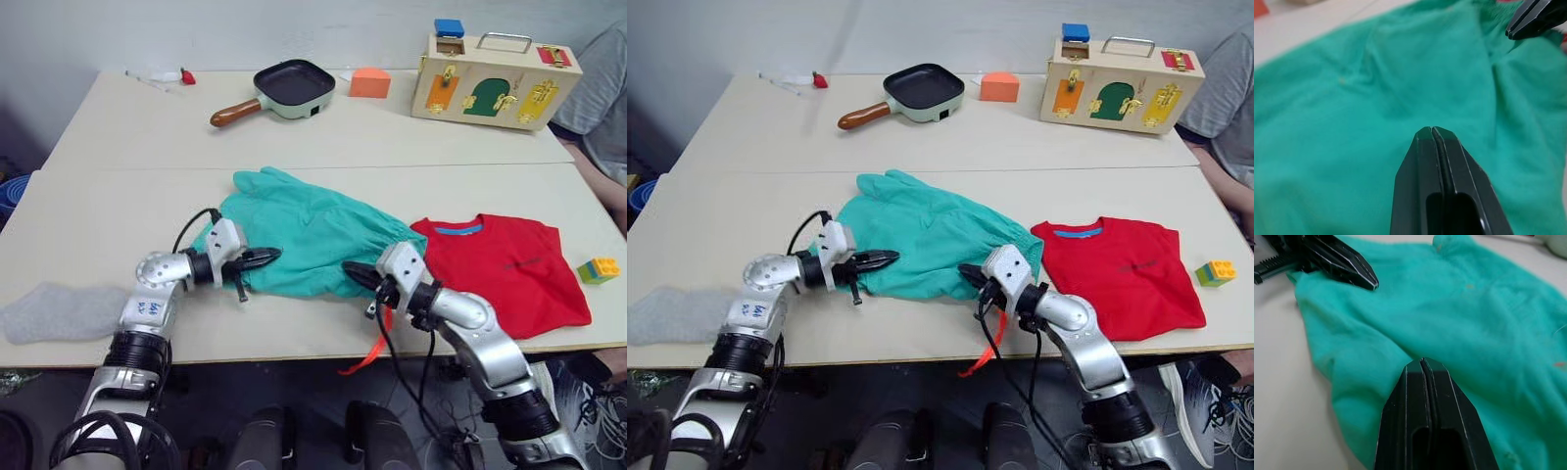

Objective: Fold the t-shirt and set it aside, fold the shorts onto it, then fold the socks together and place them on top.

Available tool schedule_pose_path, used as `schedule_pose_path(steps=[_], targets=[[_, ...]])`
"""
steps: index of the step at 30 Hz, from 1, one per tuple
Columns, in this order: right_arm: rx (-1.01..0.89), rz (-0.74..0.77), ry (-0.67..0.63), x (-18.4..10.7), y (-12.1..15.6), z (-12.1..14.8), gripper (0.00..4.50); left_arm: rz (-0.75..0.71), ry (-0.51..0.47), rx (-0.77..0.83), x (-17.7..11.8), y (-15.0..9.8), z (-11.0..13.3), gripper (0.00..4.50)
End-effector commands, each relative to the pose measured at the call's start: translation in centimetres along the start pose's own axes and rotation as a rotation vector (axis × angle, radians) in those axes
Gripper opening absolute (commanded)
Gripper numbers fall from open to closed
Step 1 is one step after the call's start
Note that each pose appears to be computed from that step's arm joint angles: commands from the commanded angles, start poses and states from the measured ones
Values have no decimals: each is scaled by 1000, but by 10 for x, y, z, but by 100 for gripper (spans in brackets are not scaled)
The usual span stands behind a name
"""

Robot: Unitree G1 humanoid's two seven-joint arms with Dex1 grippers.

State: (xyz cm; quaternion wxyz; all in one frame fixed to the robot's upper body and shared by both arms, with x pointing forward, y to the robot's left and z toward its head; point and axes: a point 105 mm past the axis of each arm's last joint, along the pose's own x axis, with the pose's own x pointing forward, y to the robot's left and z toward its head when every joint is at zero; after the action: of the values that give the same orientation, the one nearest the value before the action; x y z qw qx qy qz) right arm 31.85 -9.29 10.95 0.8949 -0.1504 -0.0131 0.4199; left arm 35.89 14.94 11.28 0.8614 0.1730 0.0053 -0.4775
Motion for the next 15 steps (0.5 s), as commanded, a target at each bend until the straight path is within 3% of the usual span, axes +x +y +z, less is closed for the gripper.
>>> schedule_pose_path(steps=[1,5,7,10,15], targets=[[-45,-74,25,-29,-29,-10,0,116,23,-18,-14,17,-9,2],[-34,-67,3,-58,-45,-11,0,151,2,-47,-30,23,-10,2],[-1,-51,-96,-67,-49,8,0,118,-74,-50,-41,22,7,2],[-59,84,-96,-76,-35,22,57,0,-55,67,-65,12,22,92],[-138,270,-10,-70,3,21,230,-165,79,244,-93,-11,26,255]])
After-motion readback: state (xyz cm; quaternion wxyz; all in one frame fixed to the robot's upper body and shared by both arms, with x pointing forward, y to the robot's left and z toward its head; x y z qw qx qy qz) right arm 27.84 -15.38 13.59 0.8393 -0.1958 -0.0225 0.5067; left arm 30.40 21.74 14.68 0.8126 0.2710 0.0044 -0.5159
